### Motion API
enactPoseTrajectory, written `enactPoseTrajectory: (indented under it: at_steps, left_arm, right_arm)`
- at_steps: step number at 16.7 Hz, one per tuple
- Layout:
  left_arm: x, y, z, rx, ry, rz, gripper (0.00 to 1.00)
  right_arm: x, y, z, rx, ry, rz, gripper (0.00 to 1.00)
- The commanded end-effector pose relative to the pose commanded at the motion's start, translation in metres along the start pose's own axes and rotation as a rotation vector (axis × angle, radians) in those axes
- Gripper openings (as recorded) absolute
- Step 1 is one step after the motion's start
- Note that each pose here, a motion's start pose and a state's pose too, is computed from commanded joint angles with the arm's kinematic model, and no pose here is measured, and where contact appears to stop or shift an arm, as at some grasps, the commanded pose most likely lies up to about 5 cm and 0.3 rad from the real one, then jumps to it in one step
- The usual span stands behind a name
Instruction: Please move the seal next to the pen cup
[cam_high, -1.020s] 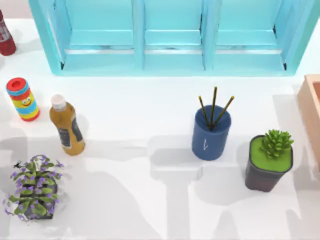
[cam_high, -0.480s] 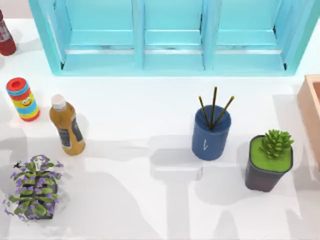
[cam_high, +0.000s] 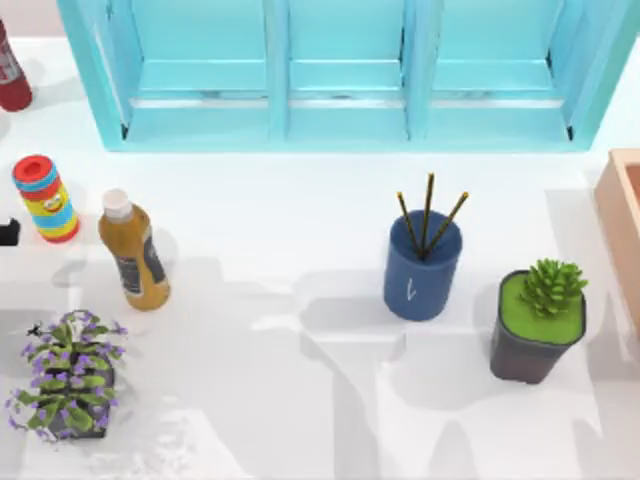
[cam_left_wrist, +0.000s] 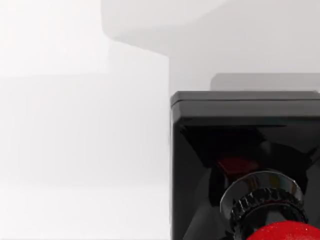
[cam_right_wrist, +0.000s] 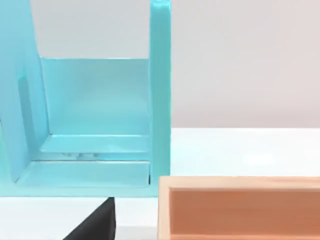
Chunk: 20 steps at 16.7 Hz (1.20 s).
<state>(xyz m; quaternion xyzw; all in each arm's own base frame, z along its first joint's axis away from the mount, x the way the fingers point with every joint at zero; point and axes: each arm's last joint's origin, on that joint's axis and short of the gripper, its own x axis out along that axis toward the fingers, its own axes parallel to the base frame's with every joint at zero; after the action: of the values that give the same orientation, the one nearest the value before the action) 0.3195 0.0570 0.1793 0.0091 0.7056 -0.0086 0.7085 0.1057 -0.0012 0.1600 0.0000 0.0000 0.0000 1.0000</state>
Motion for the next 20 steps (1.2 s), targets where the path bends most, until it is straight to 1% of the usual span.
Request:
enactPoseTrajectory:
  at_steps: [3, 6, 8, 10, 15, 18, 20]
  left_arm:
    - [-0.039, -0.042, 0.005, 0.002, 0.020, -0.002, 0.00]
    - [-0.080, -0.084, -0.003, -0.002, 0.027, 0.001, 0.00]
    - [-0.102, -0.103, -0.010, -0.002, 0.014, 0.000, 0.00]
    - [-0.110, -0.110, -0.014, -0.002, 0.003, -0.001, 0.00]
    - [-0.112, -0.109, -0.013, -0.006, 0.007, -0.007, 0.00]
    - [-0.134, -0.113, -0.014, -0.012, -0.003, -0.043, 0.00]
    - [-0.153, -0.123, -0.011, -0.012, -0.004, -0.075, 0.00]
  right_arm:
    - [0.000, 0.000, 0.000, 0.000, 0.000, 0.000, 1.00]
    - [0.000, 0.000, 0.000, 0.000, 0.000, 0.000, 1.00]
    - [0.000, 0.000, 0.000, 0.000, 0.000, 0.000, 1.00]
    - [0.000, 0.000, 0.000, 0.000, 0.000, 0.000, 1.00]
    - [0.000, 0.000, 0.000, 0.000, 0.000, 0.000, 1.00]
    - [0.000, 0.000, 0.000, 0.000, 0.000, 0.000, 1.00]
    - [0.000, 0.000, 0.000, 0.000, 0.000, 0.000, 1.00]
